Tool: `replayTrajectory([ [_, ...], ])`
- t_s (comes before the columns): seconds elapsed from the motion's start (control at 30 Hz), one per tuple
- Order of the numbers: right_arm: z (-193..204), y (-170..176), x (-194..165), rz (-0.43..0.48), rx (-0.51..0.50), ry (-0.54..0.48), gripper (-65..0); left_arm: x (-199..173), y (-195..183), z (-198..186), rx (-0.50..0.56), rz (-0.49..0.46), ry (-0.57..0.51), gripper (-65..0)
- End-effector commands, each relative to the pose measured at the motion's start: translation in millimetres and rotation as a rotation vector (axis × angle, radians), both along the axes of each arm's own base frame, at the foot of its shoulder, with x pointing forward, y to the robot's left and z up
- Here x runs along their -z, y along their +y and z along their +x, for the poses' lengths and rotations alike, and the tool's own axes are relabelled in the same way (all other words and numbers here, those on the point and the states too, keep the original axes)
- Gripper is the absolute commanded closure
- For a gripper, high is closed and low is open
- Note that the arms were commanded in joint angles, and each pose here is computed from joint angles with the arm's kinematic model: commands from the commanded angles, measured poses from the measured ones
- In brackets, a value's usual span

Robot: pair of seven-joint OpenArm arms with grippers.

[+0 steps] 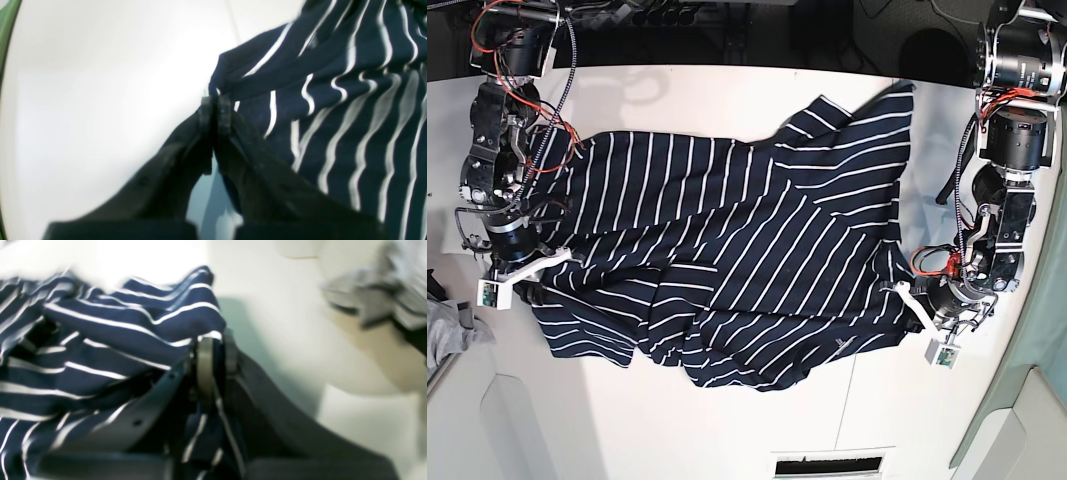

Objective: Layout the t-shirt on the table in an organized manner, then fold the t-shirt properly
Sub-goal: 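Lift the shirt and stretch it between the two grippers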

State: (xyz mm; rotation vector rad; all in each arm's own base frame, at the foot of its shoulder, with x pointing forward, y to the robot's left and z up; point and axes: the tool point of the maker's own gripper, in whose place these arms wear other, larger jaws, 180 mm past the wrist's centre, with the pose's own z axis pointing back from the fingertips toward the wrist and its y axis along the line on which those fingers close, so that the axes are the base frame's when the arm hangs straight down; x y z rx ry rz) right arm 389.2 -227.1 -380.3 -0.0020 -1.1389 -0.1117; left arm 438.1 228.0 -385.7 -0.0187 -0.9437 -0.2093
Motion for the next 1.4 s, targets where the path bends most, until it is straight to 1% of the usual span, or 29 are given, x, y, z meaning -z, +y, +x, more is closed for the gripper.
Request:
replayTrajectory([
  [0.0, 7, -9, -17, -0.003, 0.019, -0.054, 0.0, -22, 6, 13, 0.002, 0.003, -0.063, 0.0],
  [0.17, -10, -29, -5, 0.033, 0.085, -0.023, -0.6, -9, 12, -1, -0.008, -0.008, -0.023, 0.0],
  [0.23, -16, -31, 1, 0.032, 0.093, -0.006, -19.3, 0, 11, -8, -0.008, -0.011, -0.004, 0.0],
  [0.27, -19, -30, 5, 0.046, 0.097, 0.008, -28.3, 4, 11, -12, -0.008, -0.011, 0.006, 0.0],
  [0.3, -22, -29, 9, 0.075, 0.101, 0.027, -35.2, 8, 12, -15, -0.009, -0.009, 0.023, 0.0],
  [0.33, -25, -26, 14, 0.109, 0.102, 0.059, -38.8, 12, 12, -19, -0.010, -0.005, 0.046, 0.0],
  [0.4, -29, -21, 22, 0.157, 0.100, 0.106, -39.0, 20, 13, -25, -0.017, -0.004, 0.097, 0.0],
  [0.43, -29, -19, 22, 0.171, 0.098, 0.113, -39.0, 22, 13, -28, -0.027, -0.023, 0.119, -1.0],
  [0.53, -34, -20, 18, 0.167, 0.085, 0.116, -38.9, 24, 21, -35, -0.070, -0.079, 0.177, -18.6],
  [0.57, -36, -22, 14, 0.174, 0.088, 0.111, -38.9, 21, 21, -38, -0.067, -0.120, 0.187, -23.1],
  [0.6, -40, -23, 9, 0.181, 0.093, 0.102, -38.9, 17, 20, -40, -0.056, -0.168, 0.190, -25.6],
  [0.67, -50, -29, 0, 0.193, 0.107, 0.084, -38.9, 5, 18, -46, -0.031, -0.255, 0.175, -25.9],
  [0.73, -62, -38, -8, 0.184, 0.129, 0.067, -38.9, -2, 23, -55, -0.034, -0.295, 0.161, -25.9],
  [0.8, -76, -48, -8, 0.176, 0.154, 0.072, -38.9, -3, 33, -66, -0.069, -0.316, 0.144, -25.9],
  [0.9, -102, -57, 8, 0.190, 0.184, 0.126, -38.9, 10, 38, -87, -0.098, -0.345, 0.168, -25.9],
  [1.0, -131, -61, 23, 0.228, 0.215, 0.171, -38.9, 26, 29, -107, -0.081, -0.374, 0.206, -25.9],
  [1.13, -164, -66, 40, 0.222, 0.239, 0.240, -38.9, 26, 21, -111, -0.093, -0.455, 0.184, -25.9],
  [1.3, -189, -66, 52, 0.229, 0.252, 0.294, -38.9, 26, 17, -108, -0.095, -0.457, 0.159, -26.1],
  [1.37, -194, -66, 55, 0.230, 0.254, 0.305, -38.9, 27, 14, -106, -0.095, -0.450, 0.148, -29.1],
])
